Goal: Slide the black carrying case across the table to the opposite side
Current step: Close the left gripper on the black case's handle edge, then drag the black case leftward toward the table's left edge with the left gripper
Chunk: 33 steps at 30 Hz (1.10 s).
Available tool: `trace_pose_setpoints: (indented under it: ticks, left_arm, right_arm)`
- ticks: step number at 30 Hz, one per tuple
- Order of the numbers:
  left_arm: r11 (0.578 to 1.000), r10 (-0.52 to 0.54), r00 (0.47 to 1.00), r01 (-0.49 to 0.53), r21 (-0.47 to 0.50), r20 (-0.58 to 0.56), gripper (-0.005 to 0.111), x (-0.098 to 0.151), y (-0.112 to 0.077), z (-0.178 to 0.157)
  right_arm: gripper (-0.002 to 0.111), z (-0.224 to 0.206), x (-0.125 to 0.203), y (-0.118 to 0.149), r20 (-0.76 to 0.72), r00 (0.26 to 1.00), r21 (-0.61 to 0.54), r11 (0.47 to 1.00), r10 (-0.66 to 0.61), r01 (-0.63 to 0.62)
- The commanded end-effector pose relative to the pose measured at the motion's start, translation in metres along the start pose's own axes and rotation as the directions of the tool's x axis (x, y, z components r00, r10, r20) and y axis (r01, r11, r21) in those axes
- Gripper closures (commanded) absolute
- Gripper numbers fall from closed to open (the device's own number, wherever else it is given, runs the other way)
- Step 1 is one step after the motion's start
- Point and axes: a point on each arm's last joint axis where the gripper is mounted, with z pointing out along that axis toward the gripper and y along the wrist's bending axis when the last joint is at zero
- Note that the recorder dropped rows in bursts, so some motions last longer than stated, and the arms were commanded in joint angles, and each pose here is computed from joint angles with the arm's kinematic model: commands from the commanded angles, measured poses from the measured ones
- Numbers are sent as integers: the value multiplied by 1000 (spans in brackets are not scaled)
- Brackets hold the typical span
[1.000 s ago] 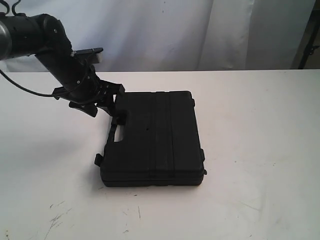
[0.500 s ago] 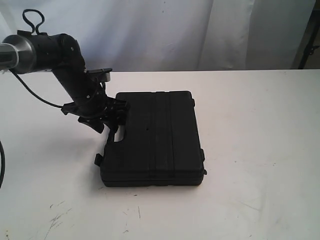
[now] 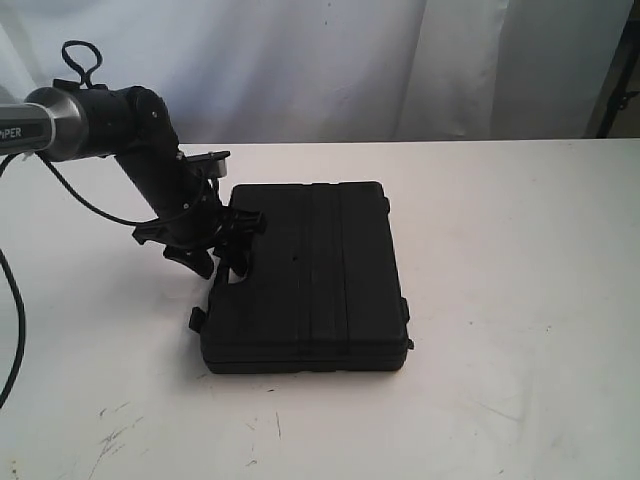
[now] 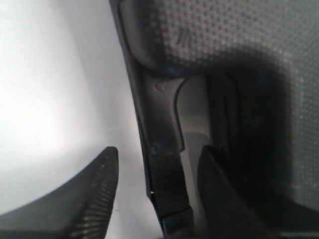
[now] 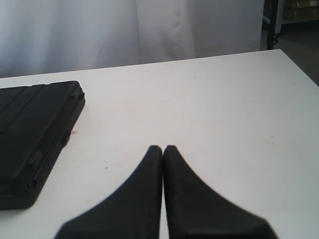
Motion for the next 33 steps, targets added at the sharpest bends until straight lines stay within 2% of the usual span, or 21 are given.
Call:
trace_pose_setpoints:
  ticks: [1, 7, 9, 11, 26, 33]
  left_arm:
    - [1000, -1, 999, 1, 4, 39, 71, -4, -4, -2]
    - [1000, 7, 999, -6, -26, 38, 77, -4, -1, -2]
    - [998, 7, 1000, -5, -55, 29, 90, -3, 1, -2]
    - [997, 18, 1000, -16, -72, 20, 107, -2, 3, -2]
    - [990, -14, 1000, 14, -142, -5, 107, 0, 13, -4]
    - [976, -48, 999, 49, -214, 7, 107, -1, 29, -14]
  right_arm:
    - [108, 0, 1, 0, 1, 1000, 6, 1000, 10, -10]
    - [108, 0, 1, 0, 1, 1000, 6, 1000, 10, -10]
    - [108, 0, 1, 0, 1, 1000, 6, 1000, 10, -10]
    - [108, 0, 1, 0, 1, 1000, 6, 1000, 10, -10]
    - [108, 0, 1, 0, 1, 1000, 6, 1000, 10, -10]
    - [108, 0, 1, 0, 1, 1000, 6, 1000, 10, -10]
